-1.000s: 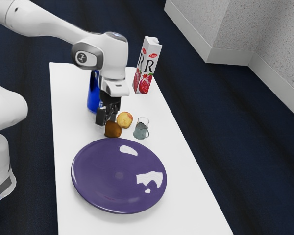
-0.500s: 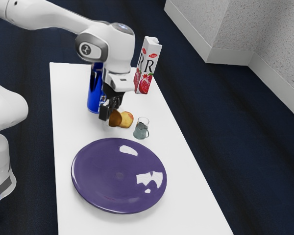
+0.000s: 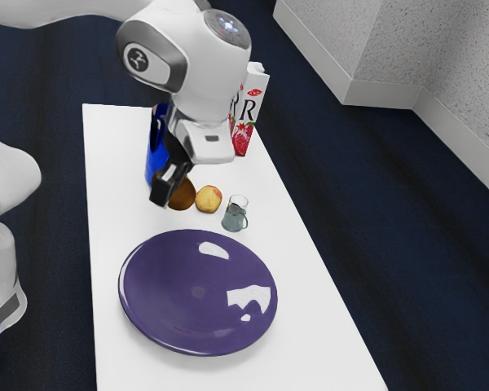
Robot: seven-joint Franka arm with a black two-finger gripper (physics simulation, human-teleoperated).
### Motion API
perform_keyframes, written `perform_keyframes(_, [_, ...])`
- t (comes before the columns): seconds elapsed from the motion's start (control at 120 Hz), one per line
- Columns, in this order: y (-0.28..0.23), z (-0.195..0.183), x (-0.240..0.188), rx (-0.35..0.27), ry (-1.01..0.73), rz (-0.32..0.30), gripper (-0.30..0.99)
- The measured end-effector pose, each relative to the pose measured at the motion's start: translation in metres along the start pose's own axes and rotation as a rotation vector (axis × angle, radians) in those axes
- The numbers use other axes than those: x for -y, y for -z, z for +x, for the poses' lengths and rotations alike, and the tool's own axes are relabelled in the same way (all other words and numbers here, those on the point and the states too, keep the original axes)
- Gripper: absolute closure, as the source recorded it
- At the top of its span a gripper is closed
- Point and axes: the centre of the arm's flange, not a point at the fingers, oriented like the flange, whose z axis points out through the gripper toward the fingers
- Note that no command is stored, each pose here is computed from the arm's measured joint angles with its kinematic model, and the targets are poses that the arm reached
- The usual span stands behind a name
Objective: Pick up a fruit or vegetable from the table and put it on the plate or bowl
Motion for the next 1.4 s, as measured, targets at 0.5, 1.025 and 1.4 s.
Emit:
perform_keyframes(0.5, [-0.032, 0.002, 0.003, -0.265, -0.017, -0.058, 0.36])
perform_keyframes(1.025, [-0.106, 0.002, -0.025, -0.267, -0.113, -0.153, 0.36])
perform_keyframes(1.4, [0.026, 0.060, 0.122, -0.271, 0.341, 0.042, 0.04])
